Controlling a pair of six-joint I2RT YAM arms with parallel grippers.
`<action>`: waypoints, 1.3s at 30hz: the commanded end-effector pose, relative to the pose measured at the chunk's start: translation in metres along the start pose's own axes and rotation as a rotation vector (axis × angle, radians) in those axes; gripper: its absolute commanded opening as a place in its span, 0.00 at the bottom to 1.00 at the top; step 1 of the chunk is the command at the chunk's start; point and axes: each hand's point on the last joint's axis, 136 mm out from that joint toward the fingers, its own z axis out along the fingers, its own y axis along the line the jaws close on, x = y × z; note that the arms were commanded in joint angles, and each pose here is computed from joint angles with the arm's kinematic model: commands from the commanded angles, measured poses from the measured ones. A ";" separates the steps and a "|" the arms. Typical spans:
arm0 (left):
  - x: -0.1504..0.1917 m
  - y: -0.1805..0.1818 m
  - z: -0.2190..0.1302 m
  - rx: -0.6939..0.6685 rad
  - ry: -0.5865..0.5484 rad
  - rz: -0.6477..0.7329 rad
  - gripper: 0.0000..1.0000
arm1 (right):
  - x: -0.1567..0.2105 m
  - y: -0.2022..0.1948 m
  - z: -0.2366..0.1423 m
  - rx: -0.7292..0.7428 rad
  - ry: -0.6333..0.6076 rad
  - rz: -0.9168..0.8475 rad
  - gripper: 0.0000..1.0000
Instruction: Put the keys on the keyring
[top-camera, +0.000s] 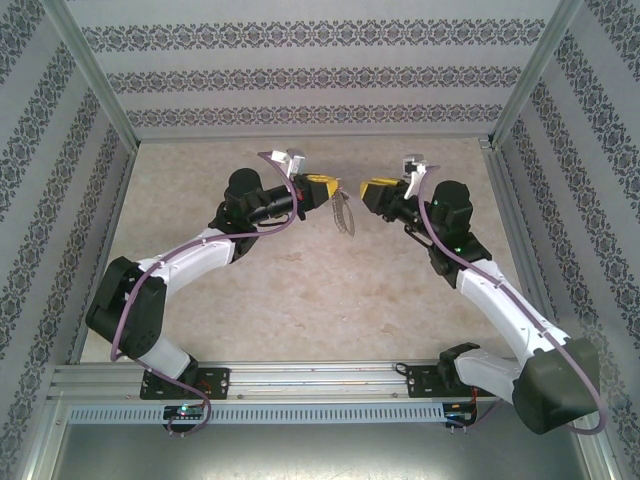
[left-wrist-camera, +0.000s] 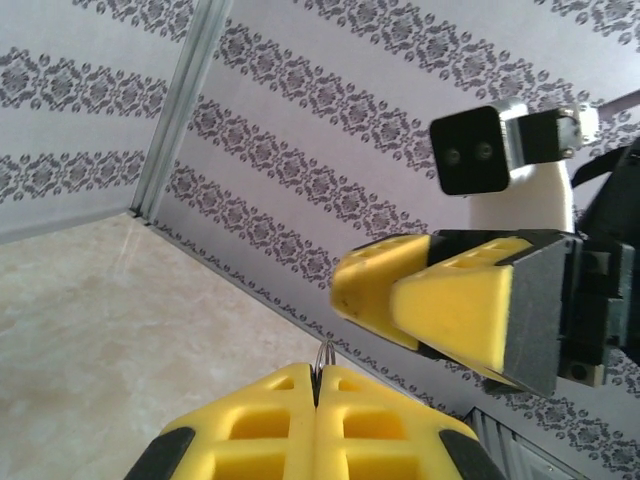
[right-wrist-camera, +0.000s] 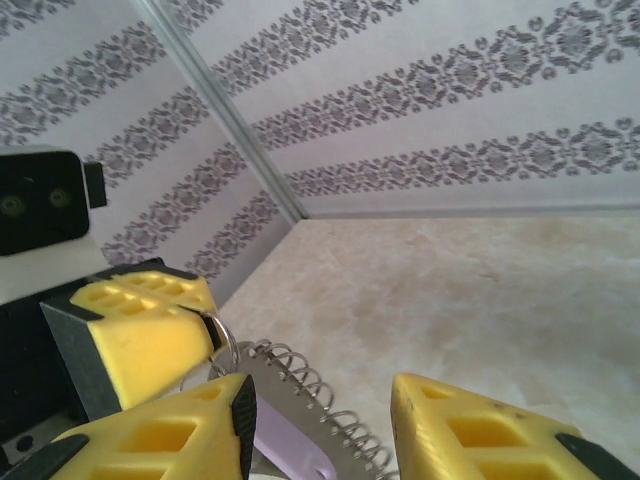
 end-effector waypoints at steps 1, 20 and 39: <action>-0.029 -0.025 -0.009 0.090 -0.083 0.065 0.00 | -0.024 0.024 0.001 -0.113 -0.047 0.008 0.41; -0.033 -0.034 -0.006 0.160 -0.080 0.024 0.00 | -0.017 0.053 0.020 -0.260 0.015 0.023 0.39; -0.034 -0.032 -0.003 0.158 -0.077 0.017 0.00 | -0.005 0.057 0.025 -0.279 0.045 0.028 0.19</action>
